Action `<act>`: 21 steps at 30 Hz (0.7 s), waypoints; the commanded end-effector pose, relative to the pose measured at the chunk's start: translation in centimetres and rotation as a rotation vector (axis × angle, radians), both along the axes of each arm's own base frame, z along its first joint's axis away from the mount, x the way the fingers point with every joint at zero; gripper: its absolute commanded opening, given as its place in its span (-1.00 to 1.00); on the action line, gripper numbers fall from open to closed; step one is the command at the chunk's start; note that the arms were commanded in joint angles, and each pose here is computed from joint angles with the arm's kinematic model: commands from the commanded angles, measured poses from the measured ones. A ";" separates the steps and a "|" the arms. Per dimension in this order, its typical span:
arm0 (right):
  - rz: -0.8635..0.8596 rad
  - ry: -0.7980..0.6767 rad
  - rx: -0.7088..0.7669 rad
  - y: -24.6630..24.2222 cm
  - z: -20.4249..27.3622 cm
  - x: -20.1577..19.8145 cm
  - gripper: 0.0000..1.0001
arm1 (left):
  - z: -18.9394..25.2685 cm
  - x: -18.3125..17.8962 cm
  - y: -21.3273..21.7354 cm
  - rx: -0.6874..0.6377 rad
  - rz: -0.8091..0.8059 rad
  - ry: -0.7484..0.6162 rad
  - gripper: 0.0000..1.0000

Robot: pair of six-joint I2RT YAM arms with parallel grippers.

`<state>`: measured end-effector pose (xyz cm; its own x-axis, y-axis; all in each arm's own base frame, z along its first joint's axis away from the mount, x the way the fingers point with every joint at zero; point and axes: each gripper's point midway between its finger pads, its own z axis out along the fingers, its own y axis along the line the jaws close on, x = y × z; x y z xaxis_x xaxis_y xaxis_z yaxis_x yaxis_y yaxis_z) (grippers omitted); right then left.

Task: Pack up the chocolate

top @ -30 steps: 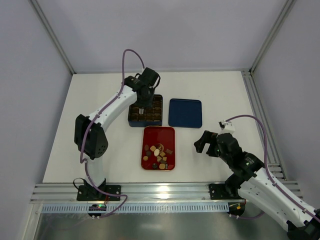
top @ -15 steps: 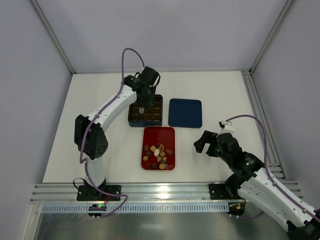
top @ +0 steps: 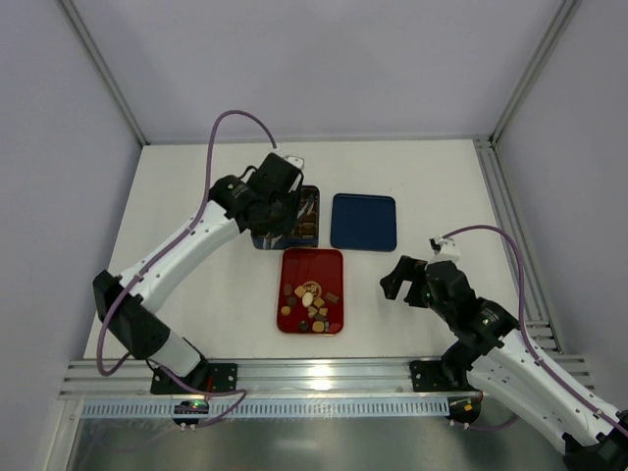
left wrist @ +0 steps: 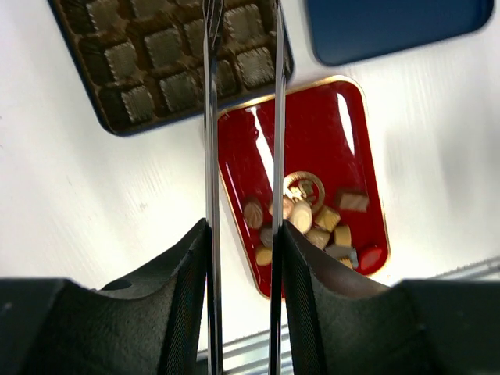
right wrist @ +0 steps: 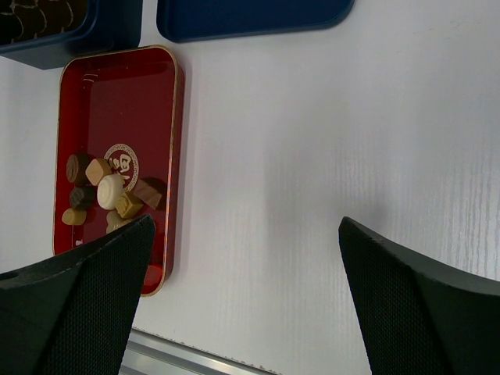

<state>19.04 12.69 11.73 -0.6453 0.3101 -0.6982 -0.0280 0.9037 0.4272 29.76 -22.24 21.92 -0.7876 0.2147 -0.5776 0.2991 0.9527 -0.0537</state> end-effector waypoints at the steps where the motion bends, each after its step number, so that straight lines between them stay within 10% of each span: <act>1: 0.003 -0.040 0.030 0.5 1.1 0.6 0.99 | 0.9 -3.9 -1.0 -0.053 -0.050 -0.006 -0.21; 21: -0.017 -0.031 0.031 0.2 0.5 0.4 0.99 | -3.1 -19.0 -1.4 -0.059 -0.244 0.095 -0.21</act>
<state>18.97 12.64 11.62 -0.6439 0.3149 -0.6973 -0.0259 0.9019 0.4312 11.80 -23.47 18.56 -0.7606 0.4018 -0.5099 0.5269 0.8410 -0.1232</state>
